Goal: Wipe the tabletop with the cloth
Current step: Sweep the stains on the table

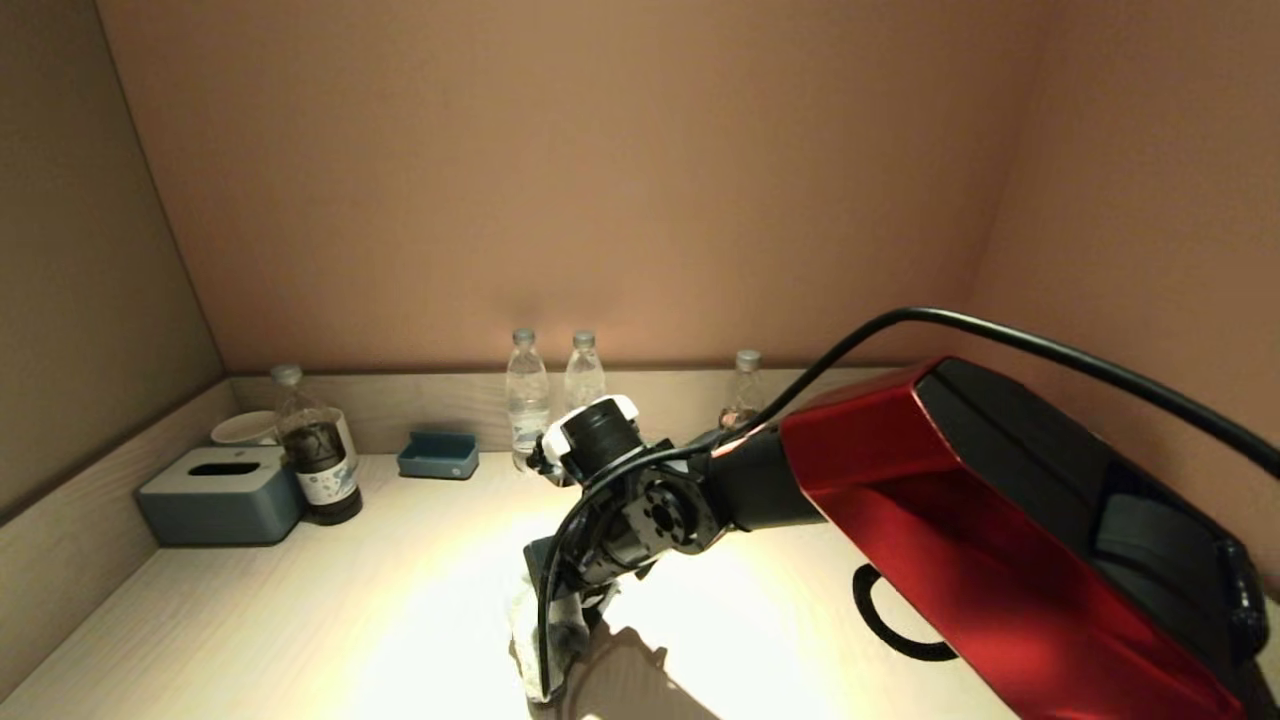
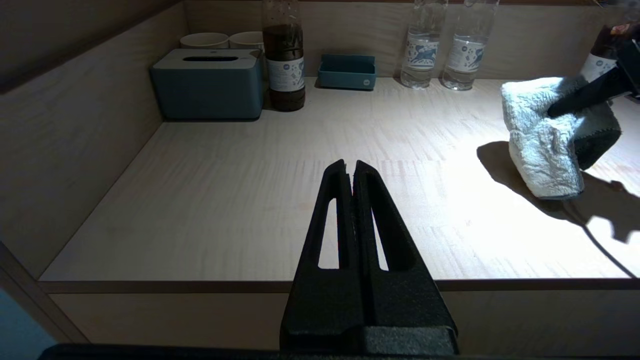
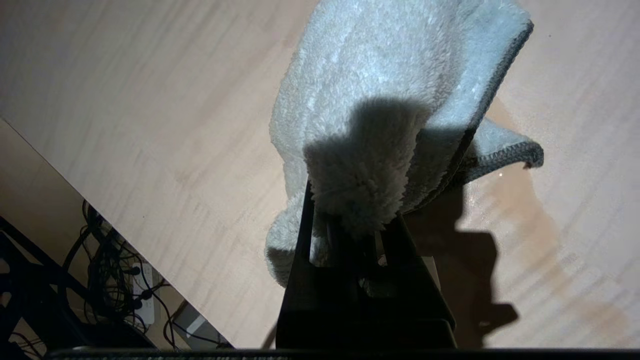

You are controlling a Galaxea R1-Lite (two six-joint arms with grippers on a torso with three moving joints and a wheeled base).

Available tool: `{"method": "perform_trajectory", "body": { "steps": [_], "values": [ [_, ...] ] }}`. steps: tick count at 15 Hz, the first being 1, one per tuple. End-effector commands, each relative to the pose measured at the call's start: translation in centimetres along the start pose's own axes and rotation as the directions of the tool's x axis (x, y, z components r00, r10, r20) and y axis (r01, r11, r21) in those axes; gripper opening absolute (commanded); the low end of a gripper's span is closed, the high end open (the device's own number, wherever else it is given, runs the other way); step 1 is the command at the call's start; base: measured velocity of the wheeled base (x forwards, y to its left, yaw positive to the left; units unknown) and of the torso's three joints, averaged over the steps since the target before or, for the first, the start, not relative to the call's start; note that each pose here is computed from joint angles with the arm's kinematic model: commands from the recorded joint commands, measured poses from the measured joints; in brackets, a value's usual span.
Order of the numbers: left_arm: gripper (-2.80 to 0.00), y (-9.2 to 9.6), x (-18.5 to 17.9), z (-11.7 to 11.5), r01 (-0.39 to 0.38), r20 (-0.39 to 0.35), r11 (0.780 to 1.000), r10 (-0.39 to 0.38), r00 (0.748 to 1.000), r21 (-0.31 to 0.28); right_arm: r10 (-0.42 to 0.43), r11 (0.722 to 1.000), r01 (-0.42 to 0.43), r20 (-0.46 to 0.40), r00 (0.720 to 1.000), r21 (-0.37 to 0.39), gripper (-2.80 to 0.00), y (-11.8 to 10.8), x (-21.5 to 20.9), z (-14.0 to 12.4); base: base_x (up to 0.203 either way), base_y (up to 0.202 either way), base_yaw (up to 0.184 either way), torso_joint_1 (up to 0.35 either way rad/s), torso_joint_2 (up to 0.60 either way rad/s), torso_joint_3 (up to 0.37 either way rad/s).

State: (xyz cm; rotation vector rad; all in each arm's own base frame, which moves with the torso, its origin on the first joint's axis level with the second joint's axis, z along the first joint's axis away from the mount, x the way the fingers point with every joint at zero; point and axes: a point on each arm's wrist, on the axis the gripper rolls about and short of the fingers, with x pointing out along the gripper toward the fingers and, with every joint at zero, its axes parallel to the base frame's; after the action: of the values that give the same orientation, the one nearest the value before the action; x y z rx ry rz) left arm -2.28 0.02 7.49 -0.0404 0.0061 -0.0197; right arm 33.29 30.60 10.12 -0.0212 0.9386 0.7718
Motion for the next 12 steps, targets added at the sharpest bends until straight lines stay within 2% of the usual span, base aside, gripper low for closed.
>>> {"method": "perform_trajectory", "body": {
  "steps": [1,3,6,9,12],
  "values": [
    [-2.8,0.0,0.0,0.0,0.0,0.0,1.0,0.0,1.0,-0.001,-0.011,1.0,0.011,-0.056,0.998,0.011,-2.8,-0.2,1.0,-0.3,0.0,0.0,0.0,0.0,0.0,0.0],
    [-2.8,0.0,0.0,0.0,0.0,0.0,1.0,0.0,1.0,-0.001,-0.009,1.0,0.009,-0.042,0.999,0.009,-2.8,0.1,1.2,1.0,0.0,0.0,0.0,0.0,0.0,0.0],
    [-2.8,0.0,0.0,0.0,0.0,0.0,1.0,0.0,1.0,-0.001,-0.023,1.0,0.024,-0.089,0.996,0.01,-2.8,0.0,2.2,1.2,0.0,0.0,0.0,0.0,0.0,0.0],
    [-2.8,0.0,0.0,0.0,0.0,0.0,1.0,0.0,1.0,-0.001,-0.017,0.999,0.013,-0.098,0.995,-0.042,-2.8,0.7,2.2,1.3,0.0,0.0,0.0,0.0,0.0,0.0],
    [-2.8,0.0,0.0,0.0,0.0,0.0,1.0,0.0,1.0,-0.001,0.005,0.994,-0.016,-0.098,0.995,-0.109,-2.8,2.5,2.0,1.1,0.0,0.0,0.0,0.0,0.0,0.0]
  ]
}}
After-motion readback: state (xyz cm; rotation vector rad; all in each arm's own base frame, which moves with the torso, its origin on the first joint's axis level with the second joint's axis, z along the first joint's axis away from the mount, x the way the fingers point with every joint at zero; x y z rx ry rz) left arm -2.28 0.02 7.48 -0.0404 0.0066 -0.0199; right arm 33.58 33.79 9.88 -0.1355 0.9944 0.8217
